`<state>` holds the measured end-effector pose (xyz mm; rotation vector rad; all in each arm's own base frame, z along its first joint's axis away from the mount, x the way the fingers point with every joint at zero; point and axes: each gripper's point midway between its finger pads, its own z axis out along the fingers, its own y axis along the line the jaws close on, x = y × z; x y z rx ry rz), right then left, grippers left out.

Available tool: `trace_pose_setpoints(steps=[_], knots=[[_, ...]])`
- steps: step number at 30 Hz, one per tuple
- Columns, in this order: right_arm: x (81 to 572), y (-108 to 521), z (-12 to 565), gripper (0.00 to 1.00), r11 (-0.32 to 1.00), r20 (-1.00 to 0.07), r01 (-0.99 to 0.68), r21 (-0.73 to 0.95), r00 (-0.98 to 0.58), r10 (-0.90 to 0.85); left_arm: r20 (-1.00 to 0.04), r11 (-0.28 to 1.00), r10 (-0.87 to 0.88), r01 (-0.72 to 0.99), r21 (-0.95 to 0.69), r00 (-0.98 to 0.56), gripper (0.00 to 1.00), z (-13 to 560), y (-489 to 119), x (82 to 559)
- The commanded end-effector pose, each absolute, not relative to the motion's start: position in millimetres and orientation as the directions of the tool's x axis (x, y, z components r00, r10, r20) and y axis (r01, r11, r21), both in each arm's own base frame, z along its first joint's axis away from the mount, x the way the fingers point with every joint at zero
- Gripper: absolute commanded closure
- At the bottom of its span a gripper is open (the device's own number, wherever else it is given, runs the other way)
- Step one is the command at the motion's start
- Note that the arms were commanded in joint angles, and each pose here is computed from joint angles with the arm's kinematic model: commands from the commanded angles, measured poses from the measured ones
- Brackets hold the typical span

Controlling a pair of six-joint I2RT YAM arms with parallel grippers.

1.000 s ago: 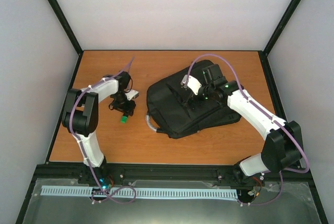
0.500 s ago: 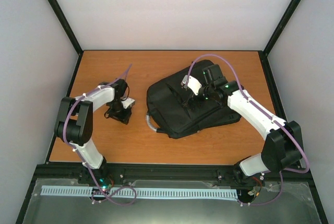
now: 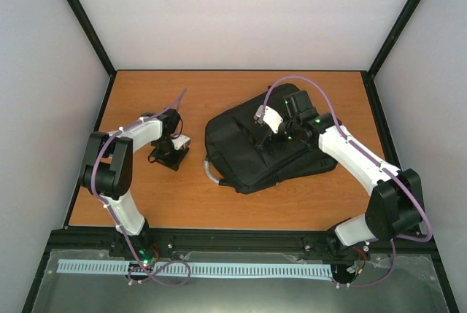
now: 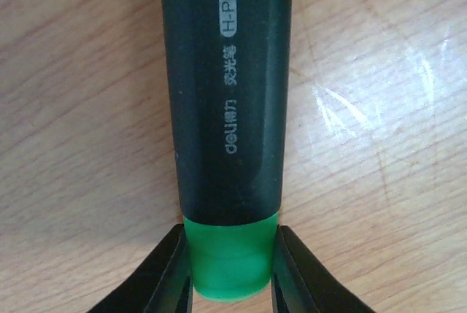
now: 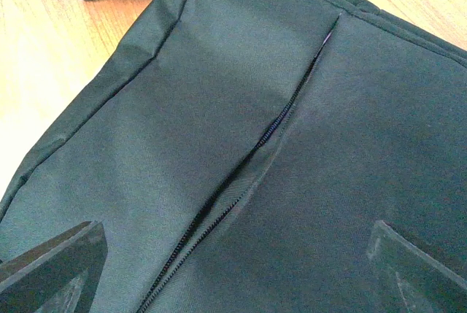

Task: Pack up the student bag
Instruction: Pick up the stationery from the center of the board.

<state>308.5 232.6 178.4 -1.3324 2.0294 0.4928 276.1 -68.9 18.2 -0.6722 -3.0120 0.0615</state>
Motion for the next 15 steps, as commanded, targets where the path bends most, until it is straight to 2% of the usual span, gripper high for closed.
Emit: trace_pose_setpoints(steps=[1, 6, 12, 15], knots=[[308.3, 230.5, 184.8, 0.00, 0.417, -0.710, -0.908, -0.045, -0.265, -0.652, -0.018, 0.879, 0.472, 0.473, -0.063, -0.881, 0.77, 41.5, -77.4, 287.2], [311.8, 227.1, 184.0, 0.00, 0.440, -0.704, -0.896, -0.058, -0.276, -0.654, -0.104, 0.832, 0.545, 0.552, -0.055, -0.832, 0.77, 85.5, -80.8, 286.5], [342.8, 202.1, 191.8, 0.00, 0.605, -0.733, -0.796, -0.005, -0.408, -0.544, -0.329, 0.705, 0.618, 0.688, -0.170, -0.714, 0.77, 149.9, -118.8, 276.8], [360.5, 182.4, 194.5, 0.00, 0.693, -0.742, -0.720, 0.035, -0.483, -0.465, -0.397, 0.624, 0.642, 0.748, -0.226, -0.656, 0.76, 168.3, -143.9, 271.7]])
